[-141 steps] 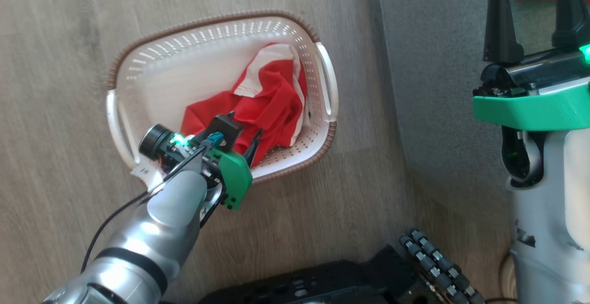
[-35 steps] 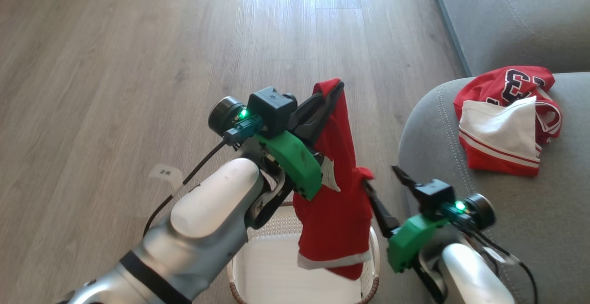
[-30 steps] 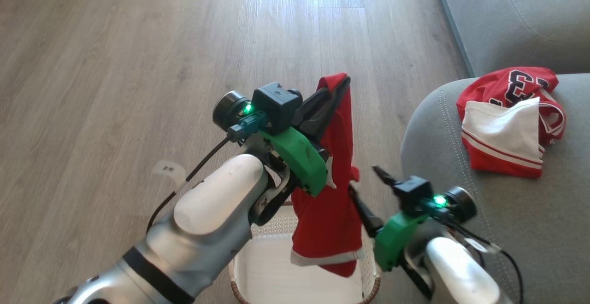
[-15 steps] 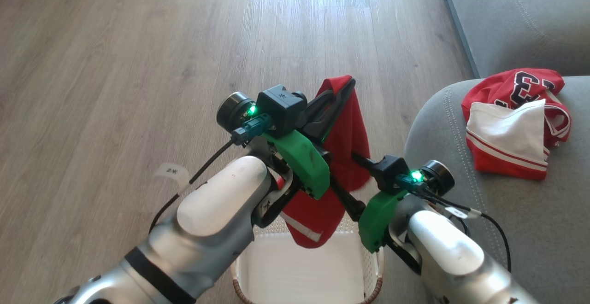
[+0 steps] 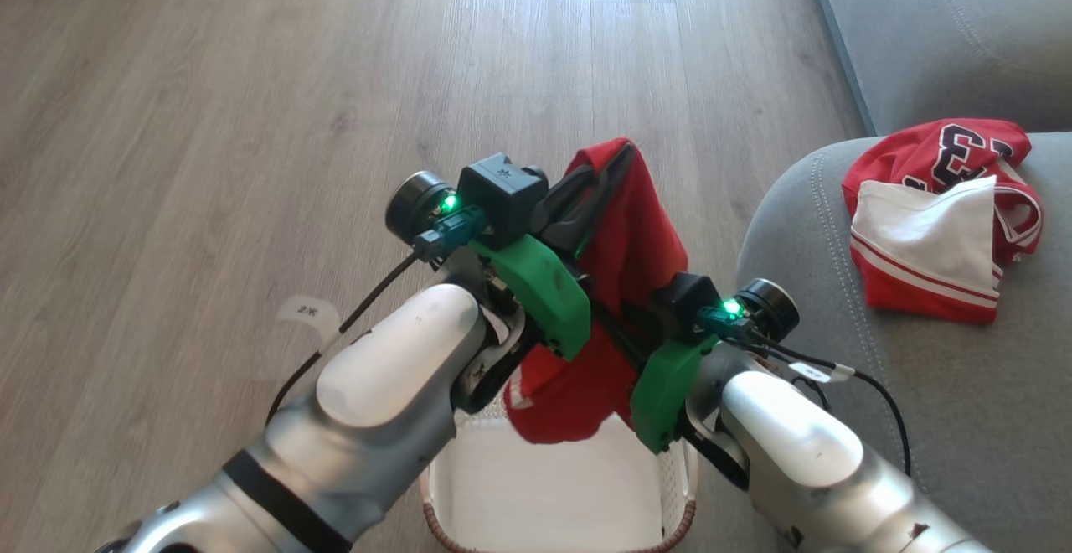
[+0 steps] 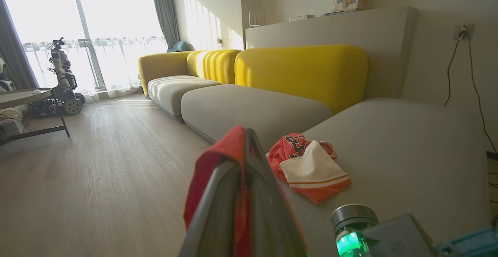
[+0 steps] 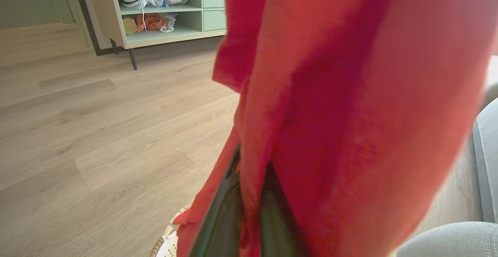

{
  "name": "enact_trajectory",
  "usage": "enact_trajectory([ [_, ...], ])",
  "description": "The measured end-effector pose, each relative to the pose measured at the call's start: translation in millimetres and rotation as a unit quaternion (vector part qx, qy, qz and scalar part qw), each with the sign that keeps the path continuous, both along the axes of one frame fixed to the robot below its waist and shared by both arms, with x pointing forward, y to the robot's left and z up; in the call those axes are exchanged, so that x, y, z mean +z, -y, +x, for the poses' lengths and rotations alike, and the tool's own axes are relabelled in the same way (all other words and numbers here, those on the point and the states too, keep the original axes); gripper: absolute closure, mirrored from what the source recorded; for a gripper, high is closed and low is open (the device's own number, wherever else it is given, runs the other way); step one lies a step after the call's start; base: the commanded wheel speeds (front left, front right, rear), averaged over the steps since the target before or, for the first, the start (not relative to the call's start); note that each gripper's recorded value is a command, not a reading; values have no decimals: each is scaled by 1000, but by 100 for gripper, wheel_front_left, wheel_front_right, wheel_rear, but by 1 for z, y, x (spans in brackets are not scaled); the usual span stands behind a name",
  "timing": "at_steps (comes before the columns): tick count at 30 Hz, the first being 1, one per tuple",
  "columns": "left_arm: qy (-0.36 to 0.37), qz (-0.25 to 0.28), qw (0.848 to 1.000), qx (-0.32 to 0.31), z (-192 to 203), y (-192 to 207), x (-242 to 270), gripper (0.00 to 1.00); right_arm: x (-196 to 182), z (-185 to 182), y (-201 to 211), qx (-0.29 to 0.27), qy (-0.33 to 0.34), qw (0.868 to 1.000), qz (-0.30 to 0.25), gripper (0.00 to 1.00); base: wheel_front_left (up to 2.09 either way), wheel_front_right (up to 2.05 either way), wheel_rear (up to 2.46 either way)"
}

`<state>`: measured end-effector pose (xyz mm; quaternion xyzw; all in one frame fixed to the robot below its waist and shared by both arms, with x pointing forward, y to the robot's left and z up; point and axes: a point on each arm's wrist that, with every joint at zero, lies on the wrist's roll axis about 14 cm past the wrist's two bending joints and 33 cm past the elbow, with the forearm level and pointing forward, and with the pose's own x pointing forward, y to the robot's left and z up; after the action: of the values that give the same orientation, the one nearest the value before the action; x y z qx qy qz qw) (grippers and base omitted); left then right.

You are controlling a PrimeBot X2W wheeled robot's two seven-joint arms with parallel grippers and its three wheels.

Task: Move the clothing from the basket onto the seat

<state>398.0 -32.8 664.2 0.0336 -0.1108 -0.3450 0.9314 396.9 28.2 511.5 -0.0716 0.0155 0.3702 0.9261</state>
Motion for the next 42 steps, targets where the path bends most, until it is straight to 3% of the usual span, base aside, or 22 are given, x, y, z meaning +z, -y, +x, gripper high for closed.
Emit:
enact_trajectory([
  [7,-18,2,1000,19,12,-10,-18,100,21,4,5,-7,23,999,27,100,0,0,0],
  [8,-19,-3,1000,20,13,-11,-19,87,23,4,6,-9,25,999,31,100,0,0,0],
  [10,-18,-7,1000,22,16,-12,-21,36,27,6,12,-15,30,999,36,100,0,0,0],
  [11,-18,-7,1000,23,18,-12,-23,0,29,7,16,-21,33,998,39,100,0,0,0],
  [28,-73,13,996,-49,11,33,-72,0,45,28,132,-161,71,984,30,100,0,0,0],
  [42,-109,12,981,-160,-25,108,-105,0,45,-4,258,-316,75,946,22,100,0,0,0],
])
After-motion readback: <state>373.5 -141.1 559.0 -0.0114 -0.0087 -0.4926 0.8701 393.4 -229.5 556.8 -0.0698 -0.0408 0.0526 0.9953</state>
